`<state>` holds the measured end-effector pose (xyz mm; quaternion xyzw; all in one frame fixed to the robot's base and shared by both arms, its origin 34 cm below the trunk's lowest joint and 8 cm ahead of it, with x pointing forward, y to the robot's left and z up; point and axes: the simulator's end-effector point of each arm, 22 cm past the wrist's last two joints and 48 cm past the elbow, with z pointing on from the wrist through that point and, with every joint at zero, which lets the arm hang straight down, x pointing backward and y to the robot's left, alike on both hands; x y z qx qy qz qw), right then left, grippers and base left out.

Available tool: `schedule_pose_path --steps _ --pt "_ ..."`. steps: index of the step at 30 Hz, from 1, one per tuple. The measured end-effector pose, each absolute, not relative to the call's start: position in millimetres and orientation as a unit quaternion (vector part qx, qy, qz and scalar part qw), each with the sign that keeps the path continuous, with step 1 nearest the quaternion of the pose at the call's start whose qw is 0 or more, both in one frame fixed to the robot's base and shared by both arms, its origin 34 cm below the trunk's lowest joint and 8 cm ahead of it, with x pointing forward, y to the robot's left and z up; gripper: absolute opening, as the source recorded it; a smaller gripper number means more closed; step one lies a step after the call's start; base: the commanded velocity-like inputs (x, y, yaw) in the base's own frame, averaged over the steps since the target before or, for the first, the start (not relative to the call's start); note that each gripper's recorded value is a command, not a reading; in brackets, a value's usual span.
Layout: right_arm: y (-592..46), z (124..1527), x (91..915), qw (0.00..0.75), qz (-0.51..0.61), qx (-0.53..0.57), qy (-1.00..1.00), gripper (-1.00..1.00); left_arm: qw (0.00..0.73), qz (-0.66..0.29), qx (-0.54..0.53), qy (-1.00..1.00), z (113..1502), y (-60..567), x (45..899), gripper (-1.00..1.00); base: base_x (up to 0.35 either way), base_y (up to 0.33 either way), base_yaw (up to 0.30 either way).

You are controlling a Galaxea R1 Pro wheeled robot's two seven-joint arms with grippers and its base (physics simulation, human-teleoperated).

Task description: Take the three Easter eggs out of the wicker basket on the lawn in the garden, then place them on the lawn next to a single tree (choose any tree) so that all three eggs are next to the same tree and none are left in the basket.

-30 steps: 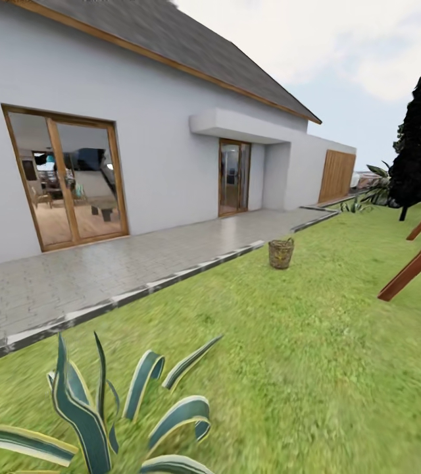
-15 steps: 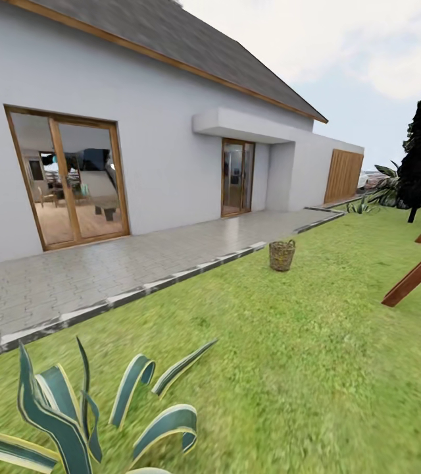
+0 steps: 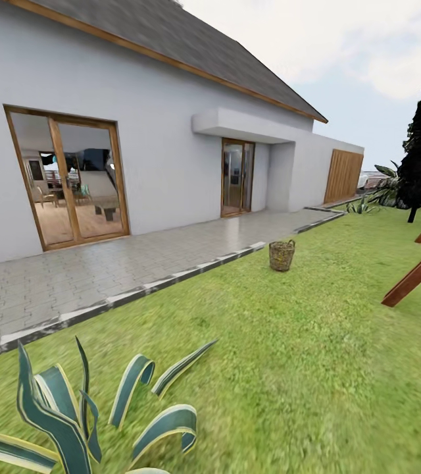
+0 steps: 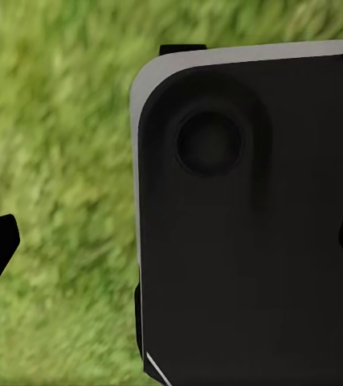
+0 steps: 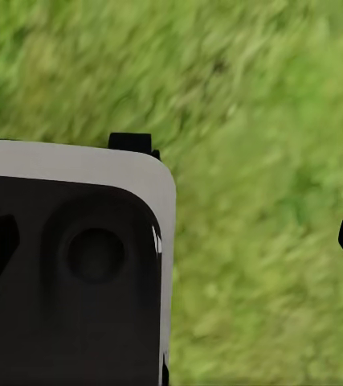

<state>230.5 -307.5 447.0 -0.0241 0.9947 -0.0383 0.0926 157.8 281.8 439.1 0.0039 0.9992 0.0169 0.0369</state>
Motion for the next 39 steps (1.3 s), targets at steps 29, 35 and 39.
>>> schedule_pose_path --steps 29,35,39 --pt "-307.5 447.0 230.5 0.093 -0.038 -0.026 0.995 1.00 0.037 0.017 0.005 0.999 439.1 281.8 157.8 1.00 0.061 -0.193 0.000" --pt "-307.6 447.0 230.6 0.093 -0.039 -0.024 0.995 1.00 0.037 0.017 0.005 0.999 439.1 281.8 157.8 1.00 0.002 -0.007 0.082" --pt "-307.7 447.0 230.8 0.093 -0.039 -0.022 0.995 1.00 0.037 0.017 0.005 0.999 439.1 281.8 157.8 1.00 0.000 -0.001 0.242"
